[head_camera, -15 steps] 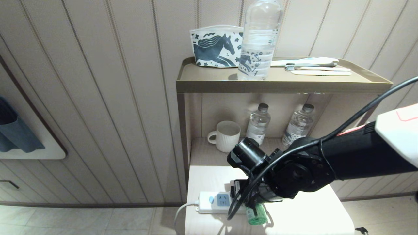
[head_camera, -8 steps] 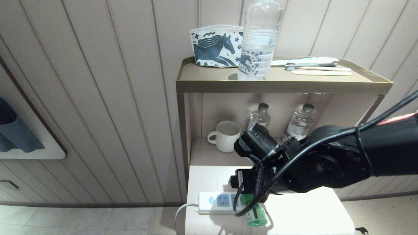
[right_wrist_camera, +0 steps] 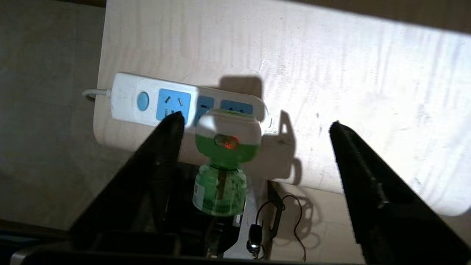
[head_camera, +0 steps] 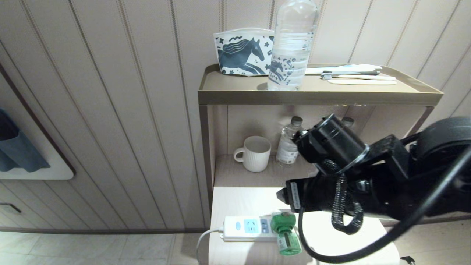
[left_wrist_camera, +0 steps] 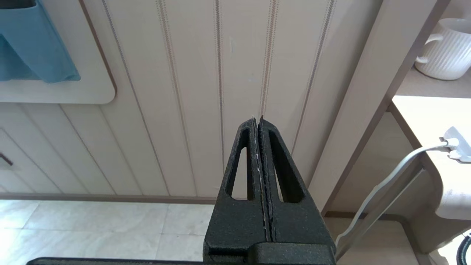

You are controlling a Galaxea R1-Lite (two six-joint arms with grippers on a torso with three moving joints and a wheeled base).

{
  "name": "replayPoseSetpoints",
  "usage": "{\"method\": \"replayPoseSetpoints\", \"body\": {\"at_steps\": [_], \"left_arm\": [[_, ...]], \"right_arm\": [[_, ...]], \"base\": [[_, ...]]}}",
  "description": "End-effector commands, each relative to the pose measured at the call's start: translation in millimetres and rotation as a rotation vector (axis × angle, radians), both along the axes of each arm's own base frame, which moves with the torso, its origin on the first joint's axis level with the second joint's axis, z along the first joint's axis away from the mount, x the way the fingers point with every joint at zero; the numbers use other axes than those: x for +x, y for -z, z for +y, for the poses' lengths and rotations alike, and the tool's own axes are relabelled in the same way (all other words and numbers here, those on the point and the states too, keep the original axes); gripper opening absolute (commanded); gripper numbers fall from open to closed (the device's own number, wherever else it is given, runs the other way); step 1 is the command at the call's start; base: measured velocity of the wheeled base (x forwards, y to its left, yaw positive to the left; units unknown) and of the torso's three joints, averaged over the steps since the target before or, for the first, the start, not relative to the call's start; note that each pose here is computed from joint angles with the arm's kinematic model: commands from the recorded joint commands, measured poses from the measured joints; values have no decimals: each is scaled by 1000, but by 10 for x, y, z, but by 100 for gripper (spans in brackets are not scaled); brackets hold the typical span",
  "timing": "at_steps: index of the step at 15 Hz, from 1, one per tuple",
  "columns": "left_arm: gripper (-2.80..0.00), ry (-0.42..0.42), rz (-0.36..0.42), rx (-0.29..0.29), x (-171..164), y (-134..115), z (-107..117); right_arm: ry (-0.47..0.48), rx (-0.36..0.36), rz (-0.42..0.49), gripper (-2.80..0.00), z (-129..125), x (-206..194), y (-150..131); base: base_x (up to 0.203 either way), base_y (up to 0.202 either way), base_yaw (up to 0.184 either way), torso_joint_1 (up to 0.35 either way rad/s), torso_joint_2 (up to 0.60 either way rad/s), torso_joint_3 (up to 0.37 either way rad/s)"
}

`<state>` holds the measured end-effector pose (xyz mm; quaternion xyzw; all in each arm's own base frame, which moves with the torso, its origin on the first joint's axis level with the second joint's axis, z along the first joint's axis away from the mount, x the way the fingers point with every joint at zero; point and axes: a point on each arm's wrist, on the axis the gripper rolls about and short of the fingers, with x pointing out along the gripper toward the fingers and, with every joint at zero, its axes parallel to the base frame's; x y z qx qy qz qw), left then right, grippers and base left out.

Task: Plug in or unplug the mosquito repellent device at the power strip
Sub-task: Hold the socket with your left hand and unplug it with your right hand

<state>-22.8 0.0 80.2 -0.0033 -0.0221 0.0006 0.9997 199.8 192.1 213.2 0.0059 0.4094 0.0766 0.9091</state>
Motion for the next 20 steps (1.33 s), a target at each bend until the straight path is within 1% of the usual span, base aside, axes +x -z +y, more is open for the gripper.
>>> {"method": "replayPoseSetpoints", "body": {"at_steps": [1, 3, 5, 8, 9, 11, 14, 15, 16, 18, 19, 20], "left_arm": [[-280, 0, 1, 0, 0, 2, 0], [-280, 0, 1, 0, 0, 2, 0], [-280, 1, 4, 0, 1, 3, 0], [-280, 1, 4, 0, 1, 3, 0], [-280, 0, 4, 0, 1, 3, 0], [-280, 0, 4, -1, 1, 3, 0], [-280, 1, 4, -1, 1, 3, 0], [-280, 1, 4, -1, 1, 3, 0], [-280, 0, 4, -1, 1, 3, 0], [-280, 0, 4, -1, 1, 3, 0], [-280, 1, 4, -1, 1, 3, 0], [-280, 0, 3, -1, 0, 3, 0]], "right_arm": [[3, 56, -90, -280, -250, -278, -343], [33, 18, -146, -280, -481, -486, -458], [86, -23, -199, -280, -738, -698, -451], [201, -26, -263, -280, -1192, -974, -444], [256, -24, -285, -280, -1353, -1075, -444], [396, -35, -330, -280, -1641, -1294, -434], [593, -45, -429, -280, -1989, -1784, -405], [665, -66, -459, -280, -2078, -1991, -366], [727, -103, -481, -280, -2123, -2166, -309], [828, -210, -517, -280, -2120, -2486, -153], [853, -252, -531, -280, -2081, -2613, -54], [842, -277, -527, -280, -2037, -2643, 83]], "base": [[0, 0, 0, 0, 0, 0], [0, 0, 0, 0, 0, 0], [0, 0, 0, 0, 0, 0], [0, 0, 0, 0, 0, 0], [0, 0, 0, 0, 0, 0], [0, 0, 0, 0, 0, 0], [0, 0, 0, 0, 0, 0], [0, 0, 0, 0, 0, 0], [0, 0, 0, 0, 0, 0], [0, 0, 0, 0, 0, 0], [0, 0, 0, 0, 0, 0], [0, 0, 0, 0, 0, 0]]}}
